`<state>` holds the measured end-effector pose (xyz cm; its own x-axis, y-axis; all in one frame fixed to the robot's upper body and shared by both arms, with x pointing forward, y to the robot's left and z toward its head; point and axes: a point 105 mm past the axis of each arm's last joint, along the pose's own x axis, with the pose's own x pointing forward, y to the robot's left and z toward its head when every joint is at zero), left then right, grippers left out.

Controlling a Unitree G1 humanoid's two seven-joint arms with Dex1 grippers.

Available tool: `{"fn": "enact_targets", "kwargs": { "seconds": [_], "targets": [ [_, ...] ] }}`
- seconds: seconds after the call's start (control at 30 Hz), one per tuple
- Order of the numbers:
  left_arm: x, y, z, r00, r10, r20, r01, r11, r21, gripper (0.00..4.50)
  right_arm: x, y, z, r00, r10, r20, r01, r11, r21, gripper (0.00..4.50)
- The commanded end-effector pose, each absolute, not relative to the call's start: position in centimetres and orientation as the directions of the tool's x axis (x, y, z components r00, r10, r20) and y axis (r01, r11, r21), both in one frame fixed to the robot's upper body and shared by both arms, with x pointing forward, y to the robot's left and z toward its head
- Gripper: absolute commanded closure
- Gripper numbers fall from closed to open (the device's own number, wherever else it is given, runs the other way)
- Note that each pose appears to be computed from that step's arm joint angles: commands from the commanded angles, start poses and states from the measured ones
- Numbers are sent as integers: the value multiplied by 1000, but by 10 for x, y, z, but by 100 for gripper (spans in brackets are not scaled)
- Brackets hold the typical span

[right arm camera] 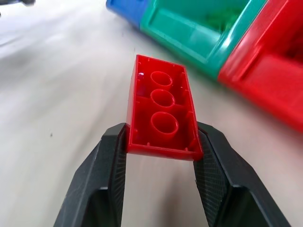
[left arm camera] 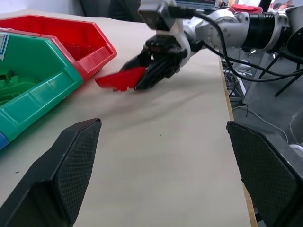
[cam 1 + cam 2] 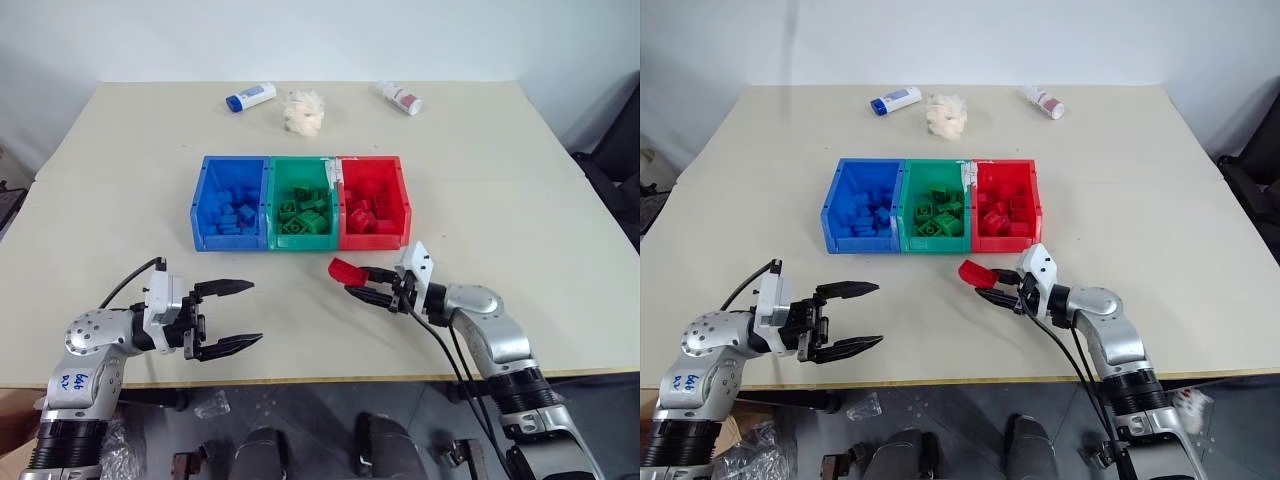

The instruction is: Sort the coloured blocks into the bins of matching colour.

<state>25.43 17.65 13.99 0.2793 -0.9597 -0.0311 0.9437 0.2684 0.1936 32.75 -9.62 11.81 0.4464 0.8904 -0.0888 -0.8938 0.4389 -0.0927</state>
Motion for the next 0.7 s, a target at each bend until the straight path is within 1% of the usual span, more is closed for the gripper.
{"fn": "enact_targets", "kwargs": {
  "seconds": [0.03,0.13,0.23,0.3,0.37,0.43,0.57,0.6,0.7],
  "targets": [
    [257,176,143,277,-961,-14,940,268,211,0,323,-102,156,462,887,1,-877,457,-146,267],
    [260,176,142,275,-961,-14,940,266,212,0,333,-108,180,510,858,56,-839,511,-188,267],
    [263,176,141,275,-961,-12,941,266,210,0,368,-123,209,614,781,114,-746,622,-240,267],
    [264,177,140,275,-961,-11,941,267,209,0,380,-126,219,636,759,140,-718,649,-251,267],
    [270,179,141,306,-952,-4,933,299,198,0,390,-128,223,655,742,143,-698,666,-262,215],
    [275,182,143,331,-944,9,924,326,199,0,392,-128,225,651,746,139,-697,660,-278,157],
    [286,192,153,413,-910,42,892,413,184,0,380,-133,219,599,796,87,-741,593,-317,20],
    [288,195,151,438,-898,29,878,435,200,0,377,-136,218,591,804,72,-749,579,-322,4],
    [291,201,150,490,-872,3,849,477,228,0,361,-146,210,539,842,2,-795,510,-328,4]
  ]
}}
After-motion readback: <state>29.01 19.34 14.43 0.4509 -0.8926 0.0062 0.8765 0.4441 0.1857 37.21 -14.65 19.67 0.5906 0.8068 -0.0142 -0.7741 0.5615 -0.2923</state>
